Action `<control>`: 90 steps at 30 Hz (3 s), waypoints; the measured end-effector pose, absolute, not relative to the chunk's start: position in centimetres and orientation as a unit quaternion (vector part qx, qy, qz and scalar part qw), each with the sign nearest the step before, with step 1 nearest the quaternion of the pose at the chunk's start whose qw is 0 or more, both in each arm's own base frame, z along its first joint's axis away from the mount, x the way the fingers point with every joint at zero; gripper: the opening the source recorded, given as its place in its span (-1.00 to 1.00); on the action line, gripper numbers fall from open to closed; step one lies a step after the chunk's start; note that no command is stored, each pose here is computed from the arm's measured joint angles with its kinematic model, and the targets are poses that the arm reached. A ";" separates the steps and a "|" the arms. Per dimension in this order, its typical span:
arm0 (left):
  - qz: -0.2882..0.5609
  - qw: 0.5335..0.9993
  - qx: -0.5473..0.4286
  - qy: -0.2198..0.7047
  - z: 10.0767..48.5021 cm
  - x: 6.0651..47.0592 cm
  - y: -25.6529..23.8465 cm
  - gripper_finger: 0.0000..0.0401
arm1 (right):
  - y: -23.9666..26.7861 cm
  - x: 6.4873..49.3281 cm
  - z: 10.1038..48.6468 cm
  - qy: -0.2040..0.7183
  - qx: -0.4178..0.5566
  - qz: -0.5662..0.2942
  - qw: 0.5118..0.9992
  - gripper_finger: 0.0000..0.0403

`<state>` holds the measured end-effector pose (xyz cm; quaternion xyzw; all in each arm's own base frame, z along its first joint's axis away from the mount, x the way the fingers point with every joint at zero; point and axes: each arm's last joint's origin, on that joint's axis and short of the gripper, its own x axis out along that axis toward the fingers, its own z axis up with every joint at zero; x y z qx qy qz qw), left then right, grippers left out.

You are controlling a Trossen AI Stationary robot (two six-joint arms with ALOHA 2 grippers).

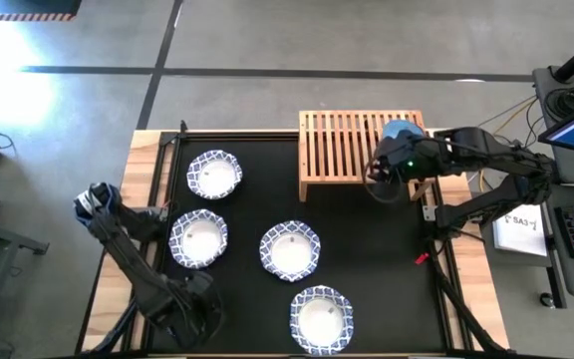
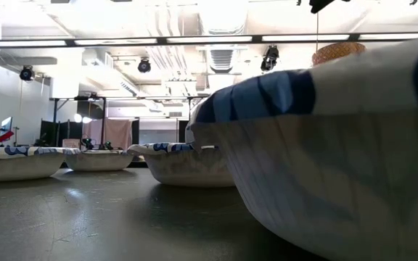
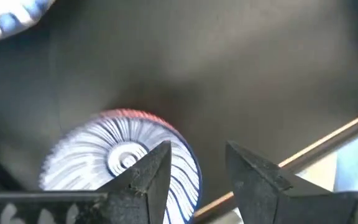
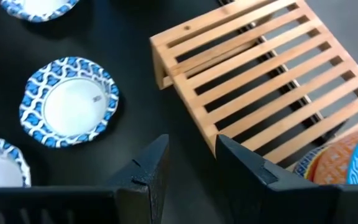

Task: Place and stack bowls onto a shelf
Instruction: Stack the blue bowl on top of the light blue bowl on the shelf

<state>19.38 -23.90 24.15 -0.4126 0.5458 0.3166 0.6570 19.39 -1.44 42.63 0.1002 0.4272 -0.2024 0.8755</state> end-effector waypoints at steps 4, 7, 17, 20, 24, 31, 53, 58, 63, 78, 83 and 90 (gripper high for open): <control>0.312 0.645 -0.430 0.549 23.5 19.8 -25.5 -0.33 | -0.9 19.4 42.6 0.430 0.089 -0.187 0.879 -0.41; 0.321 0.629 -0.422 0.569 22.6 20.1 -26.5 -0.33 | -0.5 19.4 42.6 0.435 0.078 -0.166 0.882 -0.40; 0.343 0.594 -0.373 0.625 19.7 21.6 -29.1 -0.33 | 0.4 19.4 42.6 0.439 0.055 -0.137 0.886 -0.44; 0.345 0.597 -0.348 0.636 19.0 21.7 -29.4 -0.36 | 0.4 19.4 42.6 0.439 0.055 -0.137 0.886 -0.43; 0.345 0.594 -0.329 0.647 18.5 21.6 -29.3 -0.51 | 0.4 19.4 42.6 0.438 0.059 -0.139 0.886 -0.45; 0.326 0.603 -0.306 0.661 18.4 21.6 -29.1 -0.95 | 0.4 19.5 42.6 0.437 0.063 -0.141 0.886 -0.46; 0.098 0.819 -0.208 0.525 30.0 28.5 -26.2 -0.99 | 1.5 19.6 42.3 0.460 0.054 -0.021 0.886 -0.49; 0.086 0.857 -0.154 0.483 31.1 32.1 -22.7 -0.99 | 3.0 19.9 41.5 0.464 0.017 0.030 0.885 -0.49; 0.016 0.893 -0.052 0.447 31.9 35.4 -19.4 -1.00 | 4.5 20.1 41.2 0.462 -0.019 0.072 0.884 -0.50; -0.244 0.912 0.171 0.284 33.5 39.9 -16.5 -1.00 | 7.3 21.7 39.9 0.378 -0.105 0.282 0.875 -0.51; -0.309 0.899 0.181 0.250 33.1 40.5 -16.9 -1.00 | 7.7 22.0 39.9 0.345 -0.104 0.335 0.871 -0.51; -0.340 0.887 0.224 0.219 32.2 41.5 -17.1 -1.00 | 8.2 22.3 40.0 0.307 -0.087 0.397 0.861 -0.47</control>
